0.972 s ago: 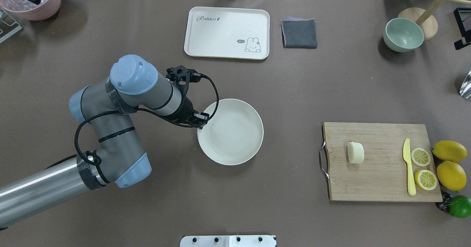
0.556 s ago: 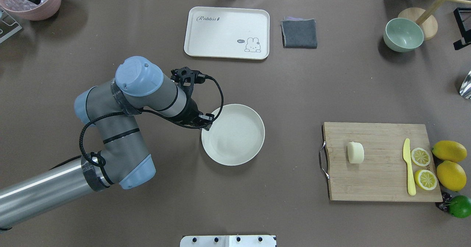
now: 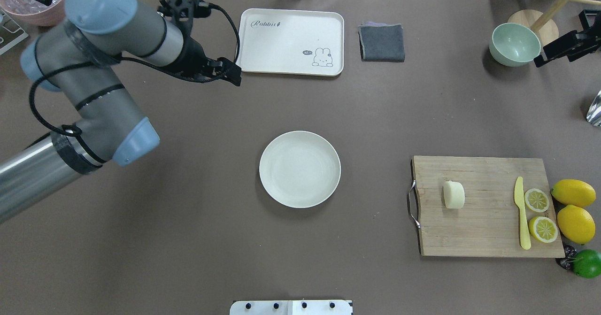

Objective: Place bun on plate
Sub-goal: 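Lift the left gripper off the plate while the right arm reaches toward the board, then lower the right gripper over the white bun and close on it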

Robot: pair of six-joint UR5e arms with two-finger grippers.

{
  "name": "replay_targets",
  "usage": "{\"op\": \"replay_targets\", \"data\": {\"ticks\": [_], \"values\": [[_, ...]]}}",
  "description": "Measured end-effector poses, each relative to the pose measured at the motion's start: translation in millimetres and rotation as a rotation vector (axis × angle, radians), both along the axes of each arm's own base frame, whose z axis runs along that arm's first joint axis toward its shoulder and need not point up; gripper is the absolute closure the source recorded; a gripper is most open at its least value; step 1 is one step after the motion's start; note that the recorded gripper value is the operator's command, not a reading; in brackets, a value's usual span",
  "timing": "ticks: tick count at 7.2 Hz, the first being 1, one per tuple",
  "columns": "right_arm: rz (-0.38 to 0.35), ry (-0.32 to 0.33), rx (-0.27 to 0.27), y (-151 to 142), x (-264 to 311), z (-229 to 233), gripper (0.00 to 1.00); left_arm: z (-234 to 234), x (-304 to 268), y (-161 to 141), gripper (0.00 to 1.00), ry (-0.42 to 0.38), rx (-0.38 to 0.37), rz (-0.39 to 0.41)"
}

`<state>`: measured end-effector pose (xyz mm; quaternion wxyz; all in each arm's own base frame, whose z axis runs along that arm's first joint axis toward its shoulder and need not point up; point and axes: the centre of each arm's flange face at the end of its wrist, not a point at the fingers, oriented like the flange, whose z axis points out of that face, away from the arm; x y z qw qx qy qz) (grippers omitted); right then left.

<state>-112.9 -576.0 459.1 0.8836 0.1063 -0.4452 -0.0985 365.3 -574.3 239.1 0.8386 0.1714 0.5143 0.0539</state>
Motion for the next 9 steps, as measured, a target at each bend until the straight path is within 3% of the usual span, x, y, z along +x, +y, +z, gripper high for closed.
{"op": "replay_targets", "data": {"ticks": [1, 3, 5, 9], "values": [[-0.033, -0.012, -0.005, 5, -26, -10, 0.00, 26, -55, -27, 0.03, -0.028, 0.025, -0.017], [-0.084, -0.033, -0.070, 35, -98, -36, 0.00, 82, -142, -61, 0.03, -0.107, 0.074, -0.052], [-0.105, -0.042, -0.125, 81, -160, -70, 0.00, 113, -182, -68, 0.03, -0.133, 0.059, -0.083], [-0.132, 0.085, -0.140, 167, -202, -39, 0.00, 130, -209, -55, 0.03, -0.126, 0.046, -0.096]]}}
